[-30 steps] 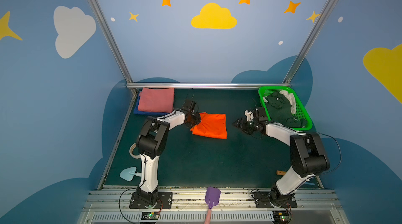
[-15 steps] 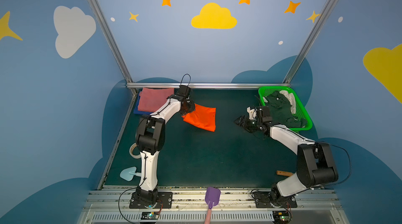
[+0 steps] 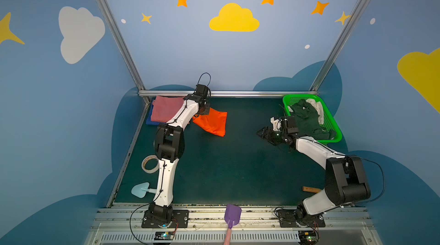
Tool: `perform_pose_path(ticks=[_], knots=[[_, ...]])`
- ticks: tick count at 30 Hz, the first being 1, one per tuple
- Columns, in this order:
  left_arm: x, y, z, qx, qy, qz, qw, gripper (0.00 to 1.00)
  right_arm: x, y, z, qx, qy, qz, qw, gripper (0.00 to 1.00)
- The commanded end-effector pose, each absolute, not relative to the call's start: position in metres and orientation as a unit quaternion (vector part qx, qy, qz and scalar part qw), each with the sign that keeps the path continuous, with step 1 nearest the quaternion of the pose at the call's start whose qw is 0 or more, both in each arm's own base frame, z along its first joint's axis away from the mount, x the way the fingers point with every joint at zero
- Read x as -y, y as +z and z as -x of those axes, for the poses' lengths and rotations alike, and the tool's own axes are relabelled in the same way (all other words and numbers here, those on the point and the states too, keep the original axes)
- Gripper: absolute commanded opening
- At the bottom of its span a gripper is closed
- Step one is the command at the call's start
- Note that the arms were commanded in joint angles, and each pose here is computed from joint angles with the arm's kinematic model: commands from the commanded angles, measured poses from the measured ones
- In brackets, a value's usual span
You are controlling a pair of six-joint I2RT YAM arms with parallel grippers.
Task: Fold and stack the t-shirts
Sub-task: 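Carry the orange shirt with the left gripper toward the pink stack while right withdraws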
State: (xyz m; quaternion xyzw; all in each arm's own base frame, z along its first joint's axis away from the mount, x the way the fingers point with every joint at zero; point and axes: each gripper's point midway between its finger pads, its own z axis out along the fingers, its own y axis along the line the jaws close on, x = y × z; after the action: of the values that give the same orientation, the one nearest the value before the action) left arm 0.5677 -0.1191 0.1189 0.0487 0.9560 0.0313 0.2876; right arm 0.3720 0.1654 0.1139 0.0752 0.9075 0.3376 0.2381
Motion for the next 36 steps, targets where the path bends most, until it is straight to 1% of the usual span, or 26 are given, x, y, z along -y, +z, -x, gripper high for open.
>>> perform_pose_path(ticks=[1, 9, 17, 27, 36], knots=[[0.103, 0.132, -0.577, -0.948, 0.081, -0.068, 0.299, 0.05, -0.165, 0.111, -0.372, -0.909, 0.34, -0.071, 0.232, 0.67], [0.087, 0.164, -0.594, -0.932, 0.121, -0.074, 0.334, 0.05, -0.164, 0.108, -0.374, -0.909, 0.339, -0.074, 0.23, 0.67], [0.056, 0.197, -0.603, -0.919, 0.154, -0.064, 0.357, 0.05, -0.164, 0.106, -0.376, -0.909, 0.34, -0.075, 0.227, 0.67], [0.032, 0.238, -0.603, -0.903, 0.154, -0.04, 0.399, 0.05, -0.165, 0.107, -0.375, -0.909, 0.341, -0.074, 0.227, 0.67], [0.02, 0.28, -0.593, -0.888, 0.145, -0.021, 0.436, 0.05, -0.165, 0.107, -0.375, -0.909, 0.343, -0.075, 0.226, 0.67]])
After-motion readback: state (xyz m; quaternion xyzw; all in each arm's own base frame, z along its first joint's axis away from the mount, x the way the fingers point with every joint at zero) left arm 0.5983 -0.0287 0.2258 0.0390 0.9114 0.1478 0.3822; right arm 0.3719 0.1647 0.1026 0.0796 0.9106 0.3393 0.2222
